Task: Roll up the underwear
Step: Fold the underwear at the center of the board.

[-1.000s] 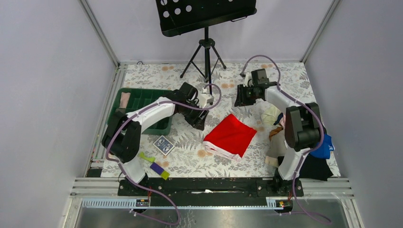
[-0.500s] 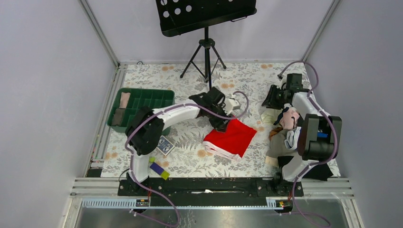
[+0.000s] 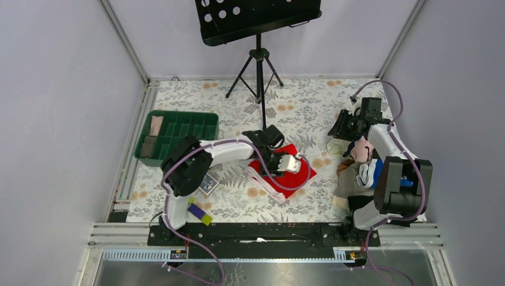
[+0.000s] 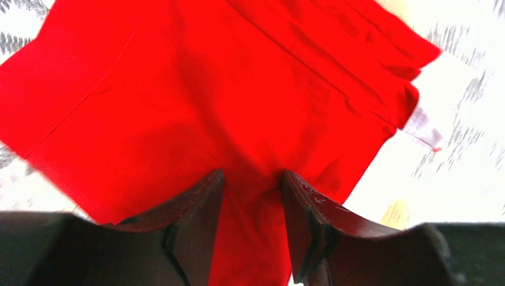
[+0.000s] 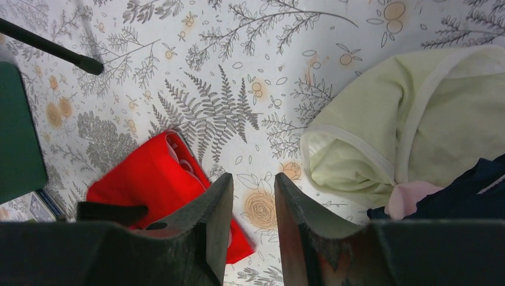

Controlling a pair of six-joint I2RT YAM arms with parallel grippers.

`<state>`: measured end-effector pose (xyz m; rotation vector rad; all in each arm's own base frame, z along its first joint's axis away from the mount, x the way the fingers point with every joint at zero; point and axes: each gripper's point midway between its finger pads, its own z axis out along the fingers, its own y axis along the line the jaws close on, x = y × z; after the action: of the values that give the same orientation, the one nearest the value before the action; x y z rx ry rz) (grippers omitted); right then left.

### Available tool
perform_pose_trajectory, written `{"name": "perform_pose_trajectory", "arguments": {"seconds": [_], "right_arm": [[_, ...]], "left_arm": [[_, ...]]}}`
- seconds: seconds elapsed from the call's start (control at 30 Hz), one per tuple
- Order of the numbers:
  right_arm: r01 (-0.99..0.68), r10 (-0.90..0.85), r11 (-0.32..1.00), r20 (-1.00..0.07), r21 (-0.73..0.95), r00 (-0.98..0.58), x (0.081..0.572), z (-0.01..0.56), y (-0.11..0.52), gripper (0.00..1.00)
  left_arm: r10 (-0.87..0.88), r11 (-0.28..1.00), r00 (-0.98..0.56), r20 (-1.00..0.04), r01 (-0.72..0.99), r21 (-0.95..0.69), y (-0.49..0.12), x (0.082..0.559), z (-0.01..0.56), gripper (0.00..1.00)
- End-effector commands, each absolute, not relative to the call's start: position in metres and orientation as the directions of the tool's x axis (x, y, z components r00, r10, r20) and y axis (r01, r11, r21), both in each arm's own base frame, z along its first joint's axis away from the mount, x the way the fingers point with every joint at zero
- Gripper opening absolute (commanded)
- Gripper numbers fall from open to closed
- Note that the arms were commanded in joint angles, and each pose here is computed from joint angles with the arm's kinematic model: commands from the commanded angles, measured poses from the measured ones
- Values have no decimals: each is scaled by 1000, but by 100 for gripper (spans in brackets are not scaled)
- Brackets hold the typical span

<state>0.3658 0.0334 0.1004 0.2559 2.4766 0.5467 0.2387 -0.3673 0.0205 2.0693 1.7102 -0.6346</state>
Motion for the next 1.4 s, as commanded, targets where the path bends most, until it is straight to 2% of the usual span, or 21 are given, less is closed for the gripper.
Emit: {"name": "perform_pose_trajectory", "arguments": {"seconds": [0.0, 0.07, 0.17, 0.27, 0.37, 0.43, 0.5, 0.6, 0.67, 0.77, 0.83, 1.07, 1.37], "right_arm": [[13, 288, 894, -553, 447, -782, 363, 118, 37, 39], [-7, 272, 894, -554, 449, -787, 358, 119, 39, 39], [-119, 196, 877, -573, 466, -796, 350, 126, 51, 40], [-457, -47, 780, -689, 427, -723, 331, 143, 75, 40], [-760, -313, 614, -818, 214, -483, 301, 145, 89, 43], [-886, -505, 463, -816, 20, -283, 278, 132, 99, 45], [-957, -639, 258, -767, -130, -68, 252, 116, 117, 46], [-959, -676, 28, -712, -283, 190, 226, 102, 145, 47], [-934, -659, -79, -684, -349, 311, 214, 93, 160, 48], [-884, -619, -206, -644, -421, 451, 203, 82, 177, 49], [-857, -597, -258, -624, -446, 504, 201, 73, 185, 51], [-843, -592, -332, -602, -423, 535, 210, 51, 200, 54], [-849, -633, -360, -567, -387, 527, 217, 24, 196, 57]], "left_arm": [[664, -627, 644, -380, 757, 187, -300, 263, 5, 49], [570, -737, 751, -333, 647, 196, -290, 269, 7, 49], [515, -771, 782, -351, 602, 210, -300, 277, 26, 50], [507, -729, 741, -439, 641, 239, -312, 273, 60, 51], [526, -636, 662, -533, 723, 271, -311, 261, 94, 52], [556, -531, 575, -600, 801, 275, -308, 256, 113, 53], [596, -375, 440, -672, 892, 252, -302, 253, 128, 54], [591, -32, 189, -785, 977, 211, -296, 260, 154, 55], [552, 139, 36, -833, 981, 135, -286, 258, 160, 56], [455, 421, -217, -864, 907, -7, -261, 265, 158, 56], [375, 537, -330, -867, 839, -87, -243, 267, 158, 56], [310, 678, -399, -863, 729, -93, -212, 269, 151, 57], [343, 666, -376, -861, 743, -59, -203, 267, 149, 57]]}}
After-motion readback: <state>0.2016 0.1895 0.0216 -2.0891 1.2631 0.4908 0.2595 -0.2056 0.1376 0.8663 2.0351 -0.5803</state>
